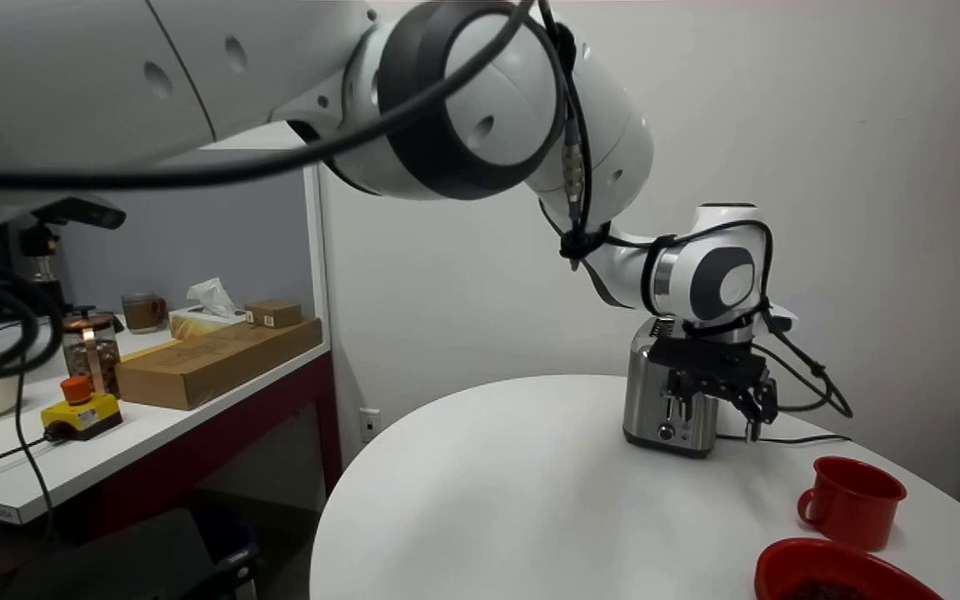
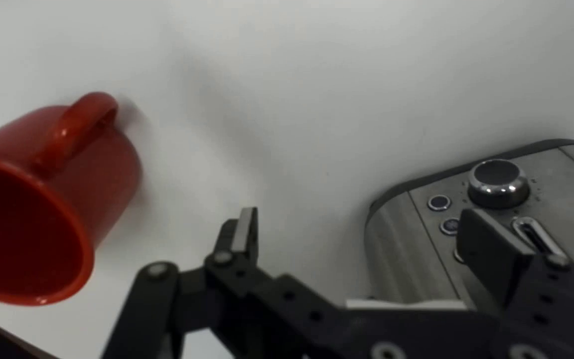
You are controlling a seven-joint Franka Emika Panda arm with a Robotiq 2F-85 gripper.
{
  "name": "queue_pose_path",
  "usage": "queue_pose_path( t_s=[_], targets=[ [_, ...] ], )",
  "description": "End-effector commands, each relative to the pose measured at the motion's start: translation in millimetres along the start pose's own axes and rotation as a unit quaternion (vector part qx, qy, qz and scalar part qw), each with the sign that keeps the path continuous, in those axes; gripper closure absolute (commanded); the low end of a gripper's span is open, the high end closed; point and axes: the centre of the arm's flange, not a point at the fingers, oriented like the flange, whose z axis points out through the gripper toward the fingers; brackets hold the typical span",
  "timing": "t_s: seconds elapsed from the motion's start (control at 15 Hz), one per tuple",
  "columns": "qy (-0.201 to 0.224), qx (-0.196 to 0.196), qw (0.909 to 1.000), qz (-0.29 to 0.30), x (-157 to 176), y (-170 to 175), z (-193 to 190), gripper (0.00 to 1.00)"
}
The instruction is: Press the button on the toaster
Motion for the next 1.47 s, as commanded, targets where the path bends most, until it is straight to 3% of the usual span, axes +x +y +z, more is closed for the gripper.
queue_pose_path(
  t_s=[0.0, 0.2, 0.6, 0.93, 1.4],
  targets=[
    [-0.027, -0.025, 0.9967, -0.072, -37, -30, -57, 0.00],
    [-0.026, -0.035, 0.9945, -0.096, -45, -50, -83, 0.00],
    [0.014, 0.010, 0.9939, -0.109, -62, -119, -141, 0.00],
    [0.052, 0.008, 0.9929, -0.107, -93, -165, -154, 0.00],
    [0.021, 0.023, 0.9944, -0.101, -151, -164, -178, 0.00]
  ],
)
